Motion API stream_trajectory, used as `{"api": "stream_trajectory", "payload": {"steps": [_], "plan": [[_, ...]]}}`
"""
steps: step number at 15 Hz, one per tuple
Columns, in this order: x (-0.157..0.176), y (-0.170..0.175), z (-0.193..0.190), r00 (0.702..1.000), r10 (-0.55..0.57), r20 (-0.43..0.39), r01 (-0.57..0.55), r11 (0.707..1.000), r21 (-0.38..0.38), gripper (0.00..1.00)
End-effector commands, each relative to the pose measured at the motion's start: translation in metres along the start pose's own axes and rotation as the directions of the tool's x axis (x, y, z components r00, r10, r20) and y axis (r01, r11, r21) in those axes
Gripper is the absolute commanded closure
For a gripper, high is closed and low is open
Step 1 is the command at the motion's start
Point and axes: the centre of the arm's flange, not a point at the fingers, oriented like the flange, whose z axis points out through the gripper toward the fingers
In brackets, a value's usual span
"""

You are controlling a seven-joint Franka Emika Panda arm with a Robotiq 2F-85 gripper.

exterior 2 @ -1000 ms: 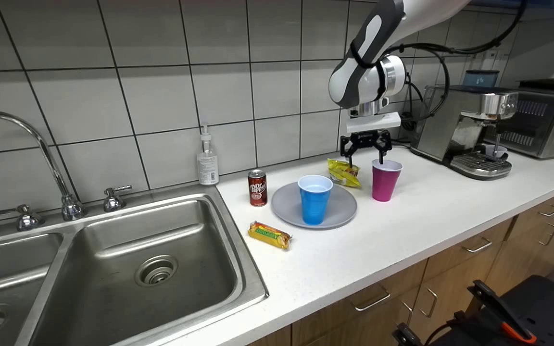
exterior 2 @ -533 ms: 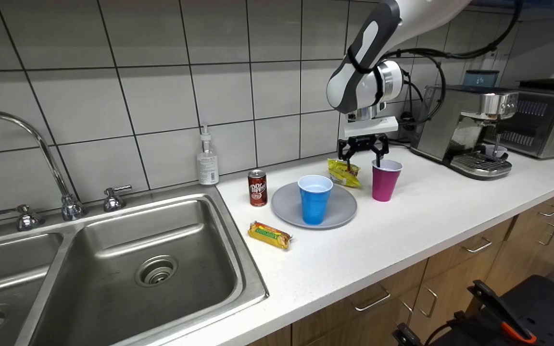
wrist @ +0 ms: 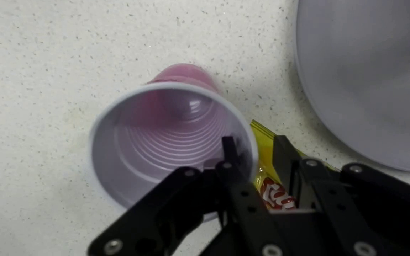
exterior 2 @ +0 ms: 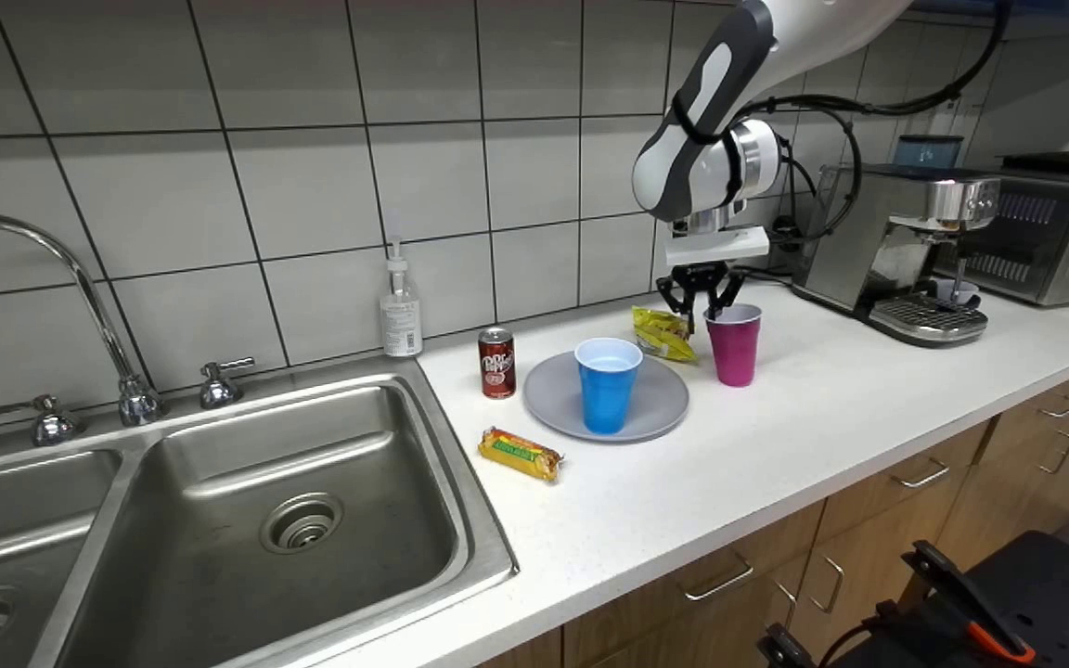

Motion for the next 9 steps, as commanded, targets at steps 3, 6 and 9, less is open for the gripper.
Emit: {"api": "stream_trajectory", "payload": {"steps": [3,6,9], "plan": [[-0.003,0.004,-0.001,1.000,0.002,-0.013,-0.002,1.000,0.004,1.00],[-0.002,0.012,-0.012,1.000,-0.006,-0.010,0.006,1.000,0.011,0.99],[-0.002,0.016,-0.025,0.999,-0.023,-0.023,0.024,0.999,0.022,0.99]]}}
